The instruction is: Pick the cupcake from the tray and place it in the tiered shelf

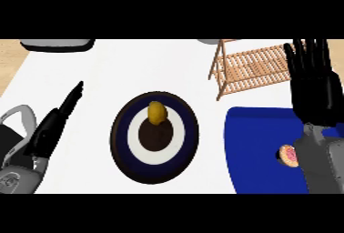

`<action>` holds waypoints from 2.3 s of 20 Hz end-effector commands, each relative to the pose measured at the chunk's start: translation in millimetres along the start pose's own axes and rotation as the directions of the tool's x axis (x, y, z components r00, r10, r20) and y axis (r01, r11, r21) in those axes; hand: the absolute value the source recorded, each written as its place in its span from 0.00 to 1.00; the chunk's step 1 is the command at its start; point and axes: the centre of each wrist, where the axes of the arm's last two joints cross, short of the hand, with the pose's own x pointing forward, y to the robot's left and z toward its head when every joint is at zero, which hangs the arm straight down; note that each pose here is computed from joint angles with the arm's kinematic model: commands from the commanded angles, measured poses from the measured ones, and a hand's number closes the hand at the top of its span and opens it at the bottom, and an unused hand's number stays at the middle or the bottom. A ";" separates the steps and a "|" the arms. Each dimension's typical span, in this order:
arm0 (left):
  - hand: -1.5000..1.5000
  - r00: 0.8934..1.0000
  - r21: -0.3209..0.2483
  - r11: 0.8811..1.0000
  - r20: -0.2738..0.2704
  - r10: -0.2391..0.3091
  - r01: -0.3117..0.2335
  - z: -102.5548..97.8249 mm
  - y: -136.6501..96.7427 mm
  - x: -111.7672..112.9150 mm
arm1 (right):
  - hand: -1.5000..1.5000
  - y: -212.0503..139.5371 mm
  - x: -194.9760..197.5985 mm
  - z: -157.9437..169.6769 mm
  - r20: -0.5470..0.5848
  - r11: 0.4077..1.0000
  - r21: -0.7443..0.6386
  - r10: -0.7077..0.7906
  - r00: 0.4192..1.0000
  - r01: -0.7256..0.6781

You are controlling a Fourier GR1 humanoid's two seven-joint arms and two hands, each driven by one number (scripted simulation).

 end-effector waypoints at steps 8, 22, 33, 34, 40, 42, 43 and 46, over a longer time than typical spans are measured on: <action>0.50 0.972 0.015 0.972 0.029 0.232 -0.233 -5.8 -43.3 11.6 | 1.00 -41.0 -73.9 46.8 -0.400 0.875 -0.036 -0.455 0.795 0.482; 0.50 0.961 0.005 0.961 0.008 0.277 -0.277 -17.5 -57.7 12.3 | 0.00 -240.6 -7.4 60.1 -0.168 0.923 0.293 0.305 0.937 -0.248; 0.50 0.956 0.012 0.956 -0.018 0.292 -0.292 -19.9 -58.1 13.7 | 0.00 -213.5 66.4 -5.2 -0.088 0.608 0.641 0.664 0.743 -0.468; 0.50 0.957 0.026 0.957 -0.012 0.289 -0.289 -22.7 -50.7 6.1 | 0.00 -208.2 60.5 -1.2 -0.076 0.574 0.666 0.688 0.722 -0.477; 0.50 0.961 0.007 0.962 -0.036 0.273 -0.273 -7.3 -67.2 0.0 | 0.00 -168.2 101.2 -22.4 0.090 0.233 0.811 0.857 0.507 -0.537; 0.50 0.959 0.034 0.959 -0.018 0.284 -0.283 -13.5 -60.5 -0.6 | 0.00 -160.1 100.2 -9.2 0.133 0.158 0.819 0.883 0.450 -0.551; 0.50 0.958 0.045 0.958 -0.017 0.286 -0.285 -12.1 -70.0 25.2 | 0.00 -156.0 103.7 -8.4 0.144 0.124 0.825 0.897 0.417 -0.551; 0.50 0.953 0.019 0.953 -0.014 0.302 -0.302 -12.5 -54.5 9.6 | 0.00 -140.9 110.7 -4.5 0.154 0.097 0.814 0.914 0.375 -0.573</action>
